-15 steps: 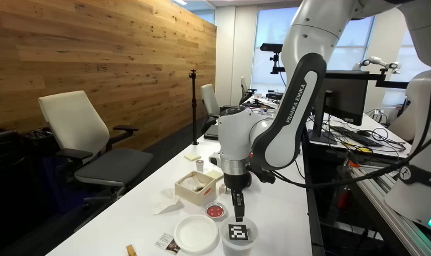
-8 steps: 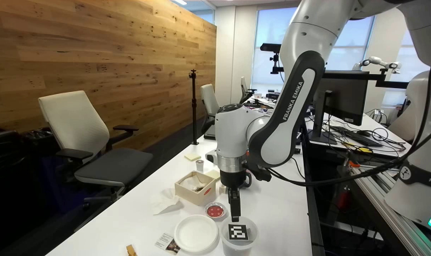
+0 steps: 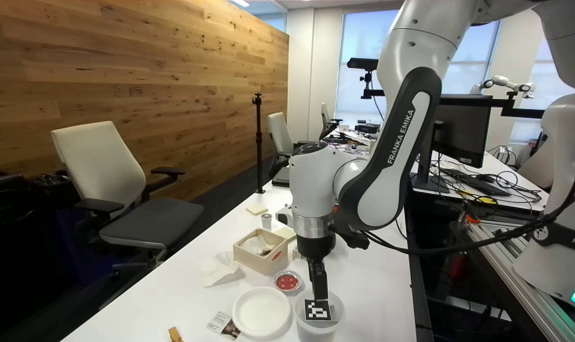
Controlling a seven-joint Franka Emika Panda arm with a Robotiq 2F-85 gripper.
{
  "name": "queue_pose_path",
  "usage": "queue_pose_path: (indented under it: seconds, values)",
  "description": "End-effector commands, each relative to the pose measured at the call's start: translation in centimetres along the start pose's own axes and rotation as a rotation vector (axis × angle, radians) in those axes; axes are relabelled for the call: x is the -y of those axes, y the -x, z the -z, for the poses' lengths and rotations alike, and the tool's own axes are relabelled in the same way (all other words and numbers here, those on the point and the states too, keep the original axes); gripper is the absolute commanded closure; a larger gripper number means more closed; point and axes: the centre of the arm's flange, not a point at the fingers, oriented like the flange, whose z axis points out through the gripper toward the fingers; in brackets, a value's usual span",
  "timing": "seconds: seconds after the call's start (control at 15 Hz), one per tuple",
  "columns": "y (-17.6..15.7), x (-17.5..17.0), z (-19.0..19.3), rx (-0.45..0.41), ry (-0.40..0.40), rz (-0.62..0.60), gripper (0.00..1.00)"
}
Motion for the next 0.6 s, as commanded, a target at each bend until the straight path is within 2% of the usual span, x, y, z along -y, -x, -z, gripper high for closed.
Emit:
queue_pose_path:
  seconds: [0.0,0.2,0.27,0.33,0.53]
  values:
    - [1.9,0.8,1.7,-0.036,0.023,0.025,0.0]
    - [2.5,1.1,2.9,-0.082,0.033,0.029,0.0]
    - [2.7,1.3,3.2,-0.093,0.035,0.033,0.25]
    - [2.8,1.5,3.2,-0.099,0.039,0.043,0.27]
    - [3.0,2.1,3.4,-0.109,0.036,0.069,0.49]
